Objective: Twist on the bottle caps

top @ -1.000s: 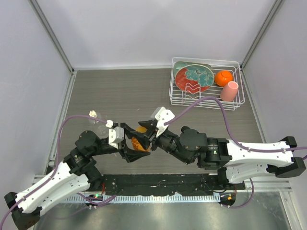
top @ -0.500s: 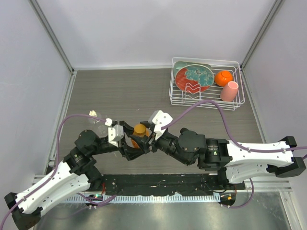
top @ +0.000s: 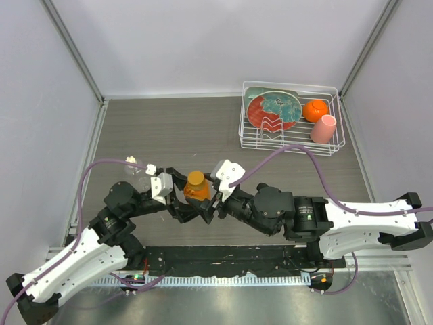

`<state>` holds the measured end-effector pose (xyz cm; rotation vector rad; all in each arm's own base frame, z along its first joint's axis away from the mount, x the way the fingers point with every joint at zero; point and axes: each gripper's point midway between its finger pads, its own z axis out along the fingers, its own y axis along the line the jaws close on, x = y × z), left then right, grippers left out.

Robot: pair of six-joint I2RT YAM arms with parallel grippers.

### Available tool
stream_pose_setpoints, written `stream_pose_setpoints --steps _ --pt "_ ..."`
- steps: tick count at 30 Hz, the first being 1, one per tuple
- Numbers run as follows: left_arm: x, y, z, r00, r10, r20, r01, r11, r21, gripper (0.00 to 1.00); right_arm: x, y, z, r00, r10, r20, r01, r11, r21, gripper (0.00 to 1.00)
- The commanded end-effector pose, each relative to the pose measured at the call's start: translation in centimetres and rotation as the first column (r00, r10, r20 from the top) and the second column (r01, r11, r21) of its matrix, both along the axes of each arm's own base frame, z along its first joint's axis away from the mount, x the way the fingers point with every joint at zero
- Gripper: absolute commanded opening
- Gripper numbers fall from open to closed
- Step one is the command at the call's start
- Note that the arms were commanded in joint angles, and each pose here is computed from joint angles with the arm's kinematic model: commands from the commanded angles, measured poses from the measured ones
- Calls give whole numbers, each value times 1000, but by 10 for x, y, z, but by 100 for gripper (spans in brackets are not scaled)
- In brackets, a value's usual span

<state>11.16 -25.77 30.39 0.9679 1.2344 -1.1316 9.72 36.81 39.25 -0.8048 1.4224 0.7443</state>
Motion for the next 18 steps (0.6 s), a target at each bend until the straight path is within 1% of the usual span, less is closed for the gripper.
stream_pose_setpoints --steps 1,9,11,13,14,16,18 --pt "2 5 36 996 29 85 -22 997 -80 16 -4 -12 25 1000 15 8 -15 999 40 75" --pt "1 6 35 996 25 89 -19 997 -75 16 -2 -28 41 1000 2 15 -3 999 42 76" --pt "0 7 34 995 22 95 -15 997 -72 16 -1 -36 42 1000 -1 11 0 1000 30 76" --pt "0 8 33 994 24 104 -17 998 -66 16 -3 -47 52 1000 3 0 -3 999 49 77" --pt "-1 8 33 994 18 108 -11 998 -64 16 -5 -50 50 1000 19 -5 -19 999 36 76" --pt "-3 8 32 992 7 124 0 998 -58 16 -10 -60 59 999 49 -17 -48 997 53 75" --pt "-12 7 30 988 -46 148 53 998 -41 16 -18 -64 59 995 95 -34 -93 994 50 73"
